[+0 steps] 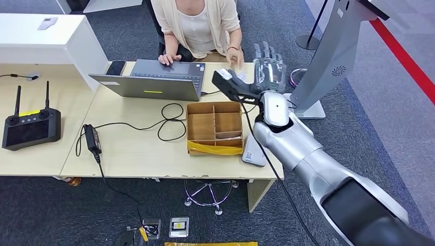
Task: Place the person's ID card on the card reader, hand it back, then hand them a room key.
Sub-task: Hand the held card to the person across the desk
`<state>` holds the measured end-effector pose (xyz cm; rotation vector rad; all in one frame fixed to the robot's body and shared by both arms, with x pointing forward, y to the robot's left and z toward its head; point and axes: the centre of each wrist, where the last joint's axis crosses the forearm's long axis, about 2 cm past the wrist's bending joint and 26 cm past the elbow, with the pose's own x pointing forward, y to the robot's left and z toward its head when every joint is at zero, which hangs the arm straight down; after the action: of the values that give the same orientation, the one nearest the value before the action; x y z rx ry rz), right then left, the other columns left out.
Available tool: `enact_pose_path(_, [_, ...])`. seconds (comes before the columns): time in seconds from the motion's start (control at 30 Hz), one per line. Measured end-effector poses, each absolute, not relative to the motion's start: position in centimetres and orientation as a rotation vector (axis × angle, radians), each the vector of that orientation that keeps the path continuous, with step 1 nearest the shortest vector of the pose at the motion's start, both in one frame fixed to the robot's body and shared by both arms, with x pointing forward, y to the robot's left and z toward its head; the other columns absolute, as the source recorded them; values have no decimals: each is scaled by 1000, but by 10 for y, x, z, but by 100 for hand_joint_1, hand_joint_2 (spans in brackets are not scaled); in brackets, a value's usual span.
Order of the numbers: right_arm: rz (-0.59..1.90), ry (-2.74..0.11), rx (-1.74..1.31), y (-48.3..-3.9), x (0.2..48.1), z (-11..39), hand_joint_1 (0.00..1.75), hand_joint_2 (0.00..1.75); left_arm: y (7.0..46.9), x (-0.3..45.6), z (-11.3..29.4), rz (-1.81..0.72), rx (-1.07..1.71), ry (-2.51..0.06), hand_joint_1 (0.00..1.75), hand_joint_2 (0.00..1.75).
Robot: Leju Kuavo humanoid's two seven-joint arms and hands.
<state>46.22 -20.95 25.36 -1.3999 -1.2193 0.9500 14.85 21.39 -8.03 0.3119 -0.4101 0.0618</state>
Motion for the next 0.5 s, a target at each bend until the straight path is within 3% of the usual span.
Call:
enact_pose_path(0.23, [891,-818,-1536,-321,450,219,0,0,218,131,-86,87,354,-393,0,0])
enact_pose_path(0.5, [745,-519,-1513,-444,383,163,0,0,218,106,-93,115,367,-390,0,0])
